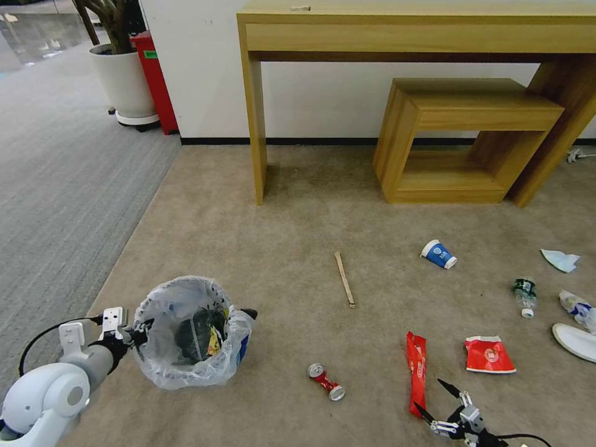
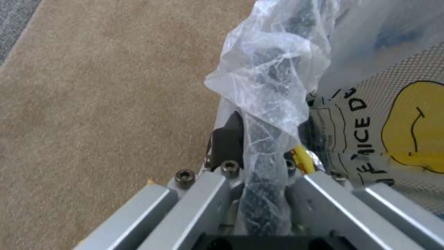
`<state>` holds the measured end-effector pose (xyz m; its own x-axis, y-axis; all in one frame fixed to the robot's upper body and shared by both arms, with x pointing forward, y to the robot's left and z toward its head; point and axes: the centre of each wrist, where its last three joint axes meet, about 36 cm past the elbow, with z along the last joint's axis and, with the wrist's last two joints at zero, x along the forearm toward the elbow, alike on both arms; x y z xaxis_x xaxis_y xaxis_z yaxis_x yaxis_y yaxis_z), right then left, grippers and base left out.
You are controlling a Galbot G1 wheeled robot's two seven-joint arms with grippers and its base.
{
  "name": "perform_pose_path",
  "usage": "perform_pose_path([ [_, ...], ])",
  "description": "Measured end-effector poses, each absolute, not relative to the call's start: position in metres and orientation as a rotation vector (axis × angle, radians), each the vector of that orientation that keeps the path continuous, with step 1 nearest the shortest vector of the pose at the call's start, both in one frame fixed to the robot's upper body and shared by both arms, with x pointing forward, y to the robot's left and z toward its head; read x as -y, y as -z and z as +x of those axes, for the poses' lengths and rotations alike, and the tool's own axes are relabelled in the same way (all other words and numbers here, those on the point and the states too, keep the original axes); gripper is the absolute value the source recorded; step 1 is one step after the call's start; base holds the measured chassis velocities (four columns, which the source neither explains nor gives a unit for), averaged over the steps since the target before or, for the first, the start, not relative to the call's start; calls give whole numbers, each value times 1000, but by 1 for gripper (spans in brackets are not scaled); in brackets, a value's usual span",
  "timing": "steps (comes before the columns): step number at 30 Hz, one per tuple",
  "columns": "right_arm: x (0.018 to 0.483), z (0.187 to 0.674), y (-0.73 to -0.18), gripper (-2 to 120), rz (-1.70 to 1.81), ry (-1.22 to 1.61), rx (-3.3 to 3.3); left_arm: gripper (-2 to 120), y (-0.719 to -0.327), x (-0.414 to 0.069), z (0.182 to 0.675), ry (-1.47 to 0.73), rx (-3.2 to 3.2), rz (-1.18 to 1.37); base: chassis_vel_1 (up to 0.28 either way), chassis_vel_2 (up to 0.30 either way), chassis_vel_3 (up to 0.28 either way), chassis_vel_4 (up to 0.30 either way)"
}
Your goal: Pick up the trash bin and place the garbage on the floor into it.
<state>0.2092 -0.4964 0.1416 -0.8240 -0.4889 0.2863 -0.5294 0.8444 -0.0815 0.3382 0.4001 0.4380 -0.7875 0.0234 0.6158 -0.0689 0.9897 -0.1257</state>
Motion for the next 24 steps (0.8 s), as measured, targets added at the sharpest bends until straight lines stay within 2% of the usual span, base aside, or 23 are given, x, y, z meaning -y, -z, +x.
perform_pose_path([
  [24, 495, 196, -122, 96, 670, -239, 2740, 0, -442, -403, 338, -174, 2475, 18, 0, 0, 0, 0],
])
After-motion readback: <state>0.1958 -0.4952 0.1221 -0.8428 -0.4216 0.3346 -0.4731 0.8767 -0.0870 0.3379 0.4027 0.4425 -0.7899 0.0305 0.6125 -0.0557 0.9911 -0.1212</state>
